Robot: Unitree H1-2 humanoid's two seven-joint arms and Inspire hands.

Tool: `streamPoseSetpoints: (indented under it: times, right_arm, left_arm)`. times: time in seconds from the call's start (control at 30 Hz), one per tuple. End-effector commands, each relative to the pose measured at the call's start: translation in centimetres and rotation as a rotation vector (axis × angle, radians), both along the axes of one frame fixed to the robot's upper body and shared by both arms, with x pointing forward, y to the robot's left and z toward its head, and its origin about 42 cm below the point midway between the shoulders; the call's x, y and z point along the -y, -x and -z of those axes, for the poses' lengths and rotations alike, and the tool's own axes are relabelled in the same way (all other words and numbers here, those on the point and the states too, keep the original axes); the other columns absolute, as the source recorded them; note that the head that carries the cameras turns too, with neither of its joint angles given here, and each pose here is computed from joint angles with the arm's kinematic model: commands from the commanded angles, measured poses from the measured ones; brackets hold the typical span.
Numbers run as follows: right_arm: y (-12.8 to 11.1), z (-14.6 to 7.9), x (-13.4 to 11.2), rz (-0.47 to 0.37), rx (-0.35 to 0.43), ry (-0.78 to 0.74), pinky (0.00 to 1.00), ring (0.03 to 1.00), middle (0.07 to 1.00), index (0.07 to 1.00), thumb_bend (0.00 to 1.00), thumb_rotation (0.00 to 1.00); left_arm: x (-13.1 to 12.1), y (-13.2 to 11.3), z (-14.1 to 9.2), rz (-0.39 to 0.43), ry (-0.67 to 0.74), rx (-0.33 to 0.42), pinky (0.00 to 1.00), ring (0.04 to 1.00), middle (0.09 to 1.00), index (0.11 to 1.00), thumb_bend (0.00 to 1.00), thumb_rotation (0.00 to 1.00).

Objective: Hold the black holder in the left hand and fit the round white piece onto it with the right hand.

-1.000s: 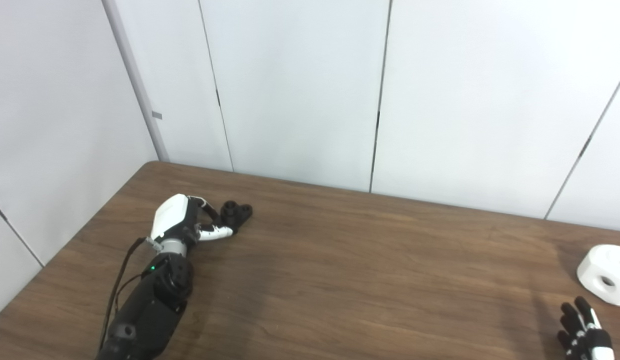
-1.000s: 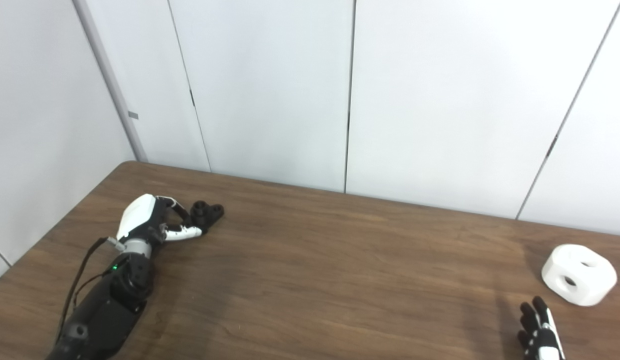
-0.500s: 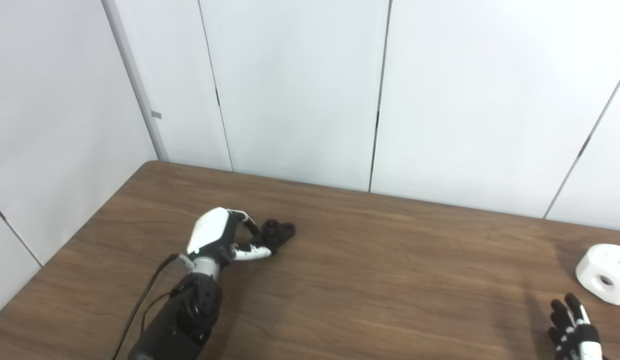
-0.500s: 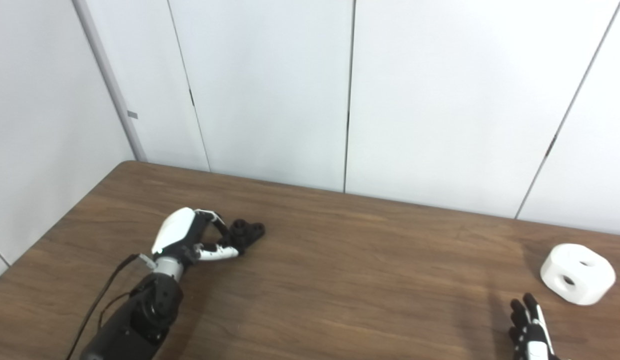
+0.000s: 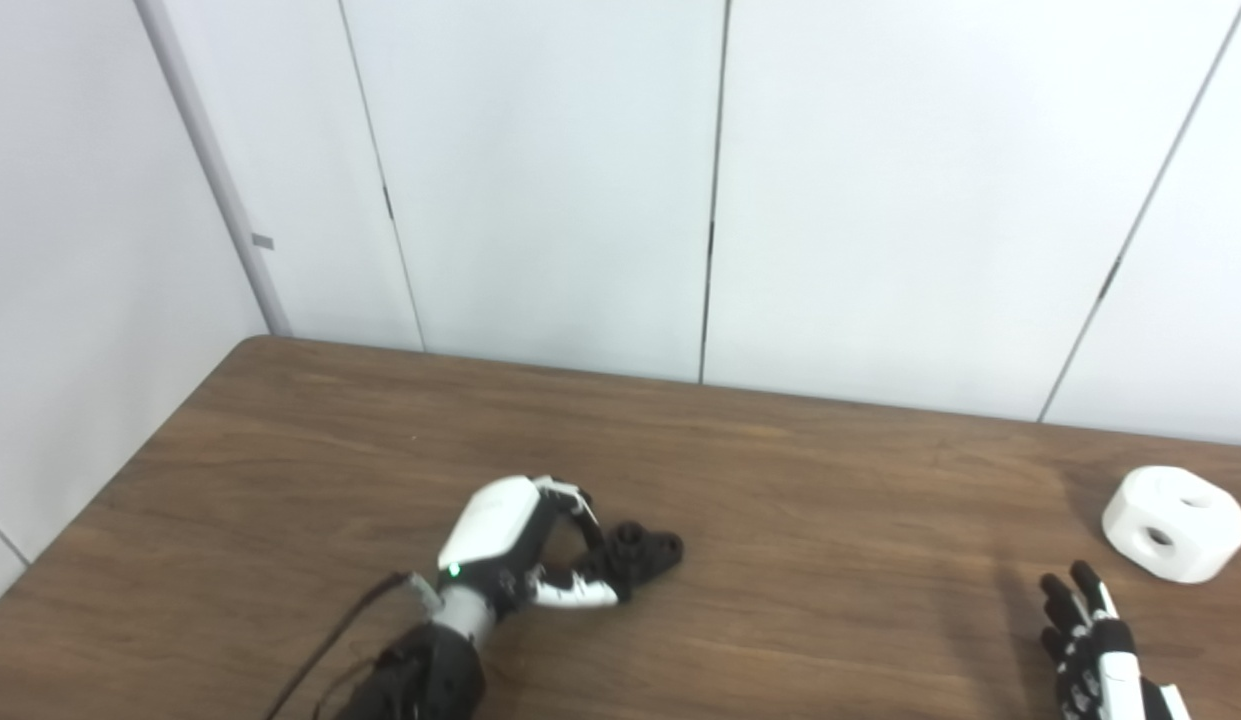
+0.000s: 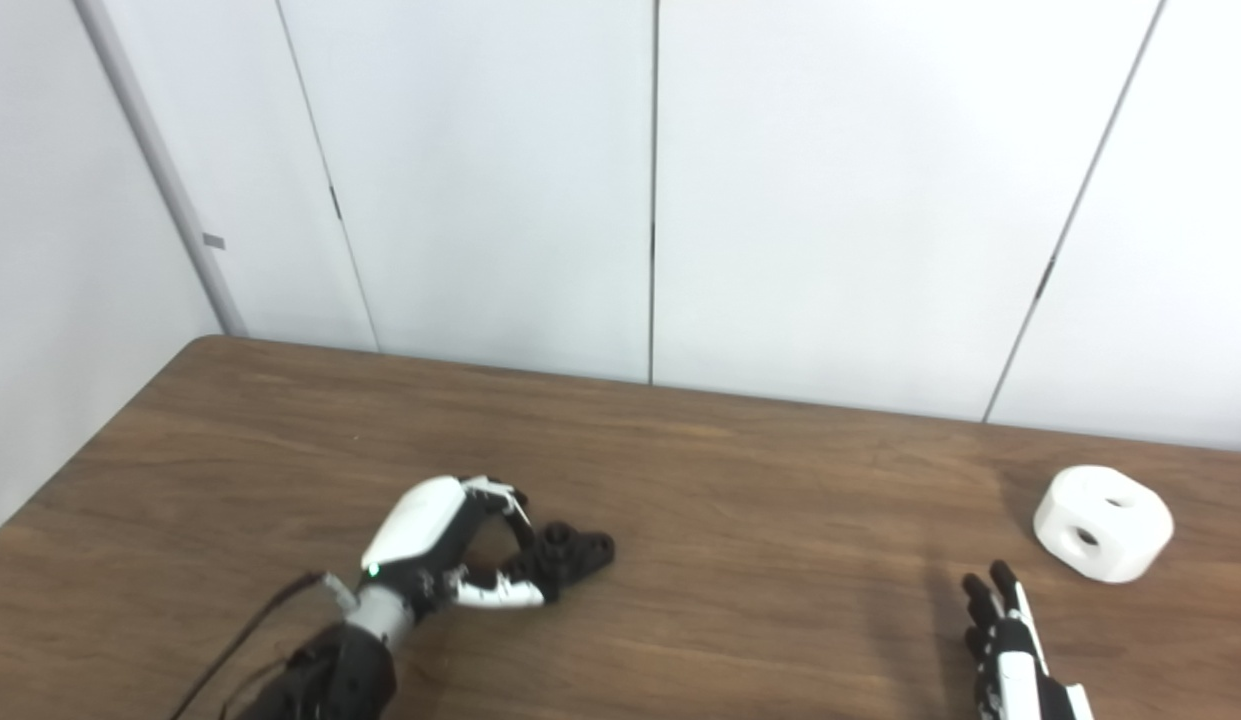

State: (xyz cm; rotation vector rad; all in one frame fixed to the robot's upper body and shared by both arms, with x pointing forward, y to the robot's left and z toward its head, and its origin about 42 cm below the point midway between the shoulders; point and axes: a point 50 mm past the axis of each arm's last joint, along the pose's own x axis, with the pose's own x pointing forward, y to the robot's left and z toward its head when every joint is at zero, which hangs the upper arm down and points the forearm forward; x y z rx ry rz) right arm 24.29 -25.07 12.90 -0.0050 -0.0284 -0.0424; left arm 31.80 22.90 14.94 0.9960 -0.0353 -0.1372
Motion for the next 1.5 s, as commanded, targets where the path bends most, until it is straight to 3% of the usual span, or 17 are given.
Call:
streamPoseSetpoints:
  times: [0.0,0.43,1.0,1.33,1.47]
  right_arm:
    - [-0.7,-1.5,-0.5,-0.008,0.076,-0.002,1.0,0.993,0.953,1.0,0.53,1.0]
    - [-1.0,-2.6,-2.1,0.011,0.098,0.029,1.0,0.952,0.923,1.0,0.57,1.0]
    - [-0.7,-4.5,-2.7,0.059,0.101,0.04,1.0,0.939,0.915,0.991,0.59,1.0]
    - [-0.8,-4.8,-1.5,0.089,0.114,0.041,1.0,0.93,0.927,0.955,0.59,0.84]
    - [-1.1,-5.1,-1.1,0.12,0.123,0.067,1.0,0.924,0.922,0.935,0.57,0.69]
  left_arm:
    - [0.9,0.5,-1.2,0.053,-0.018,0.053,0.96,0.9,0.796,0.486,0.52,0.04]
    - [4.3,5.3,0.4,0.193,-0.045,0.085,0.94,0.881,0.787,0.486,0.52,0.04]
    - [5.2,8.0,2.3,0.229,-0.039,0.106,0.94,0.871,0.781,0.486,0.52,0.04]
    - [4.9,8.1,2.8,0.222,-0.06,0.119,0.94,0.874,0.785,0.486,0.52,0.04]
    - [4.4,8.0,3.1,0.229,-0.07,0.128,0.93,0.871,0.782,0.486,0.52,0.04]
